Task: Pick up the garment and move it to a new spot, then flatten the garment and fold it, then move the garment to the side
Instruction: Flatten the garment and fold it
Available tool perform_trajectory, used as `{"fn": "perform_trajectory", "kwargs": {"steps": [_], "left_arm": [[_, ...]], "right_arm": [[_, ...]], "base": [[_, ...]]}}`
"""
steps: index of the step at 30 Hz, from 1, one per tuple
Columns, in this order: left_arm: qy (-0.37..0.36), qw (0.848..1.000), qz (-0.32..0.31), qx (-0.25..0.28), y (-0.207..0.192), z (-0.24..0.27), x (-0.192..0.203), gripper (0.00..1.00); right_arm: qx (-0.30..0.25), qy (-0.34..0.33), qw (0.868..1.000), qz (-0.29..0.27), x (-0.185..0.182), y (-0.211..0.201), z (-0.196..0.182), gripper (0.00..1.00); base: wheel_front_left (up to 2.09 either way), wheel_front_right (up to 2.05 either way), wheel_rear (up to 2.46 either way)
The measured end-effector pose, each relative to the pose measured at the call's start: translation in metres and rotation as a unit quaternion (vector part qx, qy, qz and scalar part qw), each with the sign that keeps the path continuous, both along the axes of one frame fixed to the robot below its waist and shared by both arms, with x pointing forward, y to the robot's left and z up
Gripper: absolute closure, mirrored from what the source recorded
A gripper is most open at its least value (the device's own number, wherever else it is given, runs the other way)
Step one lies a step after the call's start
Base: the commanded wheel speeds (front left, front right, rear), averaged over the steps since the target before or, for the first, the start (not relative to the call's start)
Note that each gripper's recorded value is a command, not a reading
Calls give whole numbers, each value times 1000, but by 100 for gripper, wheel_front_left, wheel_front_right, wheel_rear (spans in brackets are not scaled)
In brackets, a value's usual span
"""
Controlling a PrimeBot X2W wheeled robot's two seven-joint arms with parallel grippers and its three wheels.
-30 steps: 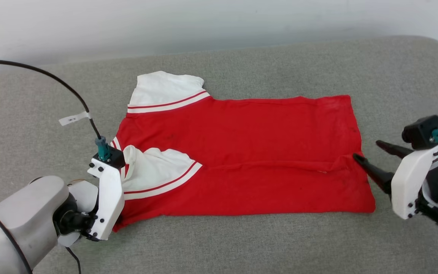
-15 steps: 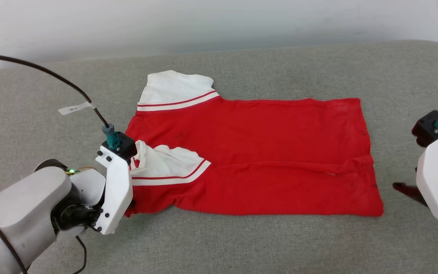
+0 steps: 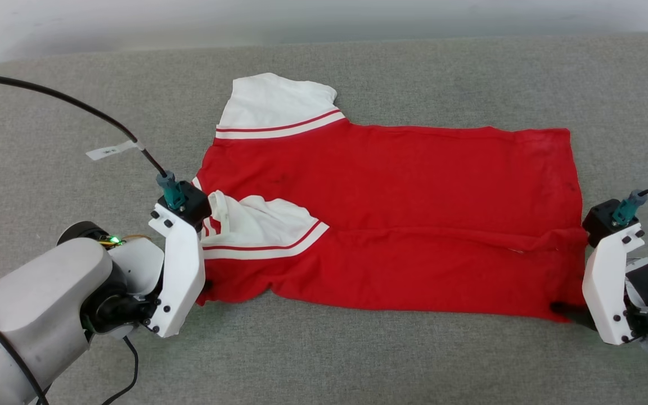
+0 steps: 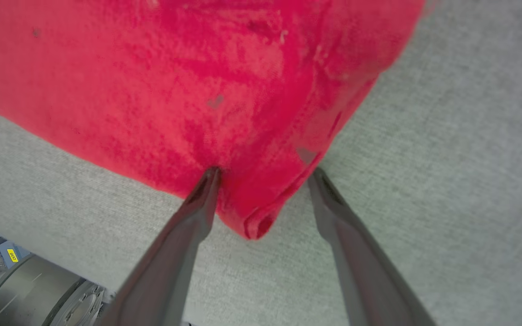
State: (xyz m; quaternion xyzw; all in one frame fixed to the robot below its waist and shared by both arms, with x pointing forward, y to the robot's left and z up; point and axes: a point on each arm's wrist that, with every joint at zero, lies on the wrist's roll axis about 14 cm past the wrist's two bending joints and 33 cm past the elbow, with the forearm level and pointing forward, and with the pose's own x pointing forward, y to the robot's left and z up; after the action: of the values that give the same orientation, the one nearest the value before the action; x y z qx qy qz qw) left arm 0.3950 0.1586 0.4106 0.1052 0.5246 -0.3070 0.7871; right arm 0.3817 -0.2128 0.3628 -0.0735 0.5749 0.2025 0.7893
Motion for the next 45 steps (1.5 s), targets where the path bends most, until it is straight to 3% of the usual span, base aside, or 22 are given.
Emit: {"fn": "perform_trajectory", "kwargs": {"steps": [3,4,5,6,15,22,30,35,36,37,45], "left_arm": [[1,1000,3,0,1,-1,-1,100],[1,1000,4,0,2,-2,-1,100],[0,1000,6,-3,2,-1,-2,100],[0,1000,9,-8,1,-1,-2,100],[-3,999,34,-13,17,7,-24,100],[1,999,32,-23,16,13,-55,100],[50,998,34,-20,16,-12,-95,100],[70,997,43,-11,20,-25,-102,100],[71,996,45,-12,20,-26,-102,64],[71,996,46,-12,20,-28,-102,0],[11,999,49,-19,23,-7,-81,0]], "right_arm": [[2,0,1000,0,-1,2,-3,0],[3,-3,1000,0,-1,3,-2,7],[6,-9,1000,0,0,4,-1,86],[9,-14,1000,-1,0,5,1,100],[28,-86,996,9,2,3,40,100],[21,-95,995,19,-24,-13,60,100],[13,-38,999,20,-67,-23,35,100],[14,-20,1000,5,-75,-23,17,100],[16,-16,1000,0,-76,-23,13,61],[18,-15,1000,-4,-76,-22,11,0],[42,-116,992,-15,-45,-16,38,0]], "base": [[0,0,0],[0,0,0],[0,0,0],[0,0,0],[0,0,0],[0,0,0],[0,0,0],[0,0,0],[0,0,0],[0,0,0],[0,0,0]]}}
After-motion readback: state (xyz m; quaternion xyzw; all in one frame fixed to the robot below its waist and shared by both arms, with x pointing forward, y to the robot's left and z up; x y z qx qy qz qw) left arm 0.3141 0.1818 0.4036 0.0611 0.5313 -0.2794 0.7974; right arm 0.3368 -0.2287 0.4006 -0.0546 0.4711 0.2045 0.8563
